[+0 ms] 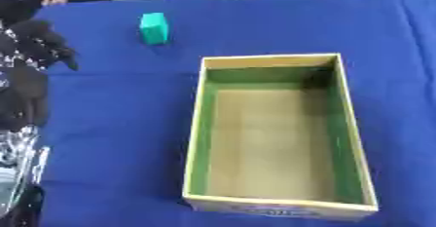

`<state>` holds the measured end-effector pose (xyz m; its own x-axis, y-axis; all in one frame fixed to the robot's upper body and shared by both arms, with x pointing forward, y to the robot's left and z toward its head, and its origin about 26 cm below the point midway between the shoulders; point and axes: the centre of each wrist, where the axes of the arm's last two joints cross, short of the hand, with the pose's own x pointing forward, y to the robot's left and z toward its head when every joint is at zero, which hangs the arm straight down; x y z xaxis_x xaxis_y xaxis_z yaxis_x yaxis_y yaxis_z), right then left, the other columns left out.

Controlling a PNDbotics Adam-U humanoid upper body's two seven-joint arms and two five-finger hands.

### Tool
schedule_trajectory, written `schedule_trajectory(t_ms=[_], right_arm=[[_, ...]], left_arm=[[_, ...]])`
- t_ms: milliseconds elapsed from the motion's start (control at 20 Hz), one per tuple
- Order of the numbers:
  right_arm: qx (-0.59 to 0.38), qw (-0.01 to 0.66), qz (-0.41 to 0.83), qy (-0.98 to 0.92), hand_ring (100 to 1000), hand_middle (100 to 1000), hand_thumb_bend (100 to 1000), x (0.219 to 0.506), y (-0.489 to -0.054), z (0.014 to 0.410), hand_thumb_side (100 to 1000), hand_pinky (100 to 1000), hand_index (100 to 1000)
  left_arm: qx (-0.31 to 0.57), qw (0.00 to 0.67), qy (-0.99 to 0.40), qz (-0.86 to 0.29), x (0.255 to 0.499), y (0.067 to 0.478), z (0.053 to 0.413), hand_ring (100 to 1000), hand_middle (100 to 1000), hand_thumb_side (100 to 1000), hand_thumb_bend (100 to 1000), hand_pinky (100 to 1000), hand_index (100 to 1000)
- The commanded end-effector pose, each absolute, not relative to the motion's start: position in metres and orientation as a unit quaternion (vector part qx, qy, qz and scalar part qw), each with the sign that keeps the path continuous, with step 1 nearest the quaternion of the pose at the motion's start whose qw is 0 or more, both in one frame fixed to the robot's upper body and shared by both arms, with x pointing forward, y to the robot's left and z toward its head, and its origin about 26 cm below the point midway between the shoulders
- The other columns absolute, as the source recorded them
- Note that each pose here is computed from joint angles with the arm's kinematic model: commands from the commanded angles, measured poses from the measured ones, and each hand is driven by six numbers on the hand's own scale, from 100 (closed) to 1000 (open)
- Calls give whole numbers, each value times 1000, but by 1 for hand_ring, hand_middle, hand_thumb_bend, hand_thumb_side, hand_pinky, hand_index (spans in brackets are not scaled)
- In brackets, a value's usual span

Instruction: Pick up objects on the table and place them in the box.

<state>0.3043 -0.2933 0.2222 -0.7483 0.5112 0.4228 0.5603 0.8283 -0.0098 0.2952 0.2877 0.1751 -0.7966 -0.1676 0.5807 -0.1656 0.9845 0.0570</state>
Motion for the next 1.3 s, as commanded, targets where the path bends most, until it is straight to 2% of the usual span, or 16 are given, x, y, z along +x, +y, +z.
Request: schedule_trajectory(t_ms=[50, 550, 600, 750, 1100, 1150, 1300], right_arm=[[-289, 198, -56, -935, 806, 680, 100, 301, -295, 229, 889, 740, 773], [-290, 198, -54, -935, 807, 680, 100, 301, -296, 229, 889, 741, 774], [-290, 198, -54, -935, 807, 680, 100, 301, -296, 229, 890, 741, 774], [-291, 198, -53, -935, 807, 681, 100, 301, -297, 229, 889, 741, 776], [-291, 196, -47, -935, 807, 680, 100, 301, -297, 230, 891, 741, 776], [-291, 195, -45, -936, 807, 680, 100, 301, -297, 230, 891, 741, 776], [-291, 195, -41, -936, 808, 680, 100, 301, -297, 231, 892, 742, 776]], left_arm=[[96, 296, -951, -2, 292, 291, 181, 488, 516, 1000, 100, 382, 709], [103, 296, -950, -1, 292, 294, 183, 491, 523, 1000, 100, 380, 720], [111, 295, -949, -3, 292, 296, 185, 460, 499, 1000, 100, 324, 725], [154, 287, -945, -28, 292, 307, 197, 452, 493, 1000, 100, 291, 733], [285, 291, -901, -153, 293, 323, 239, 505, 566, 1000, 103, 329, 798], [305, 293, -890, -172, 292, 325, 245, 509, 572, 1000, 154, 330, 802], [359, 290, -861, -214, 292, 329, 264, 515, 576, 1000, 212, 333, 803]])
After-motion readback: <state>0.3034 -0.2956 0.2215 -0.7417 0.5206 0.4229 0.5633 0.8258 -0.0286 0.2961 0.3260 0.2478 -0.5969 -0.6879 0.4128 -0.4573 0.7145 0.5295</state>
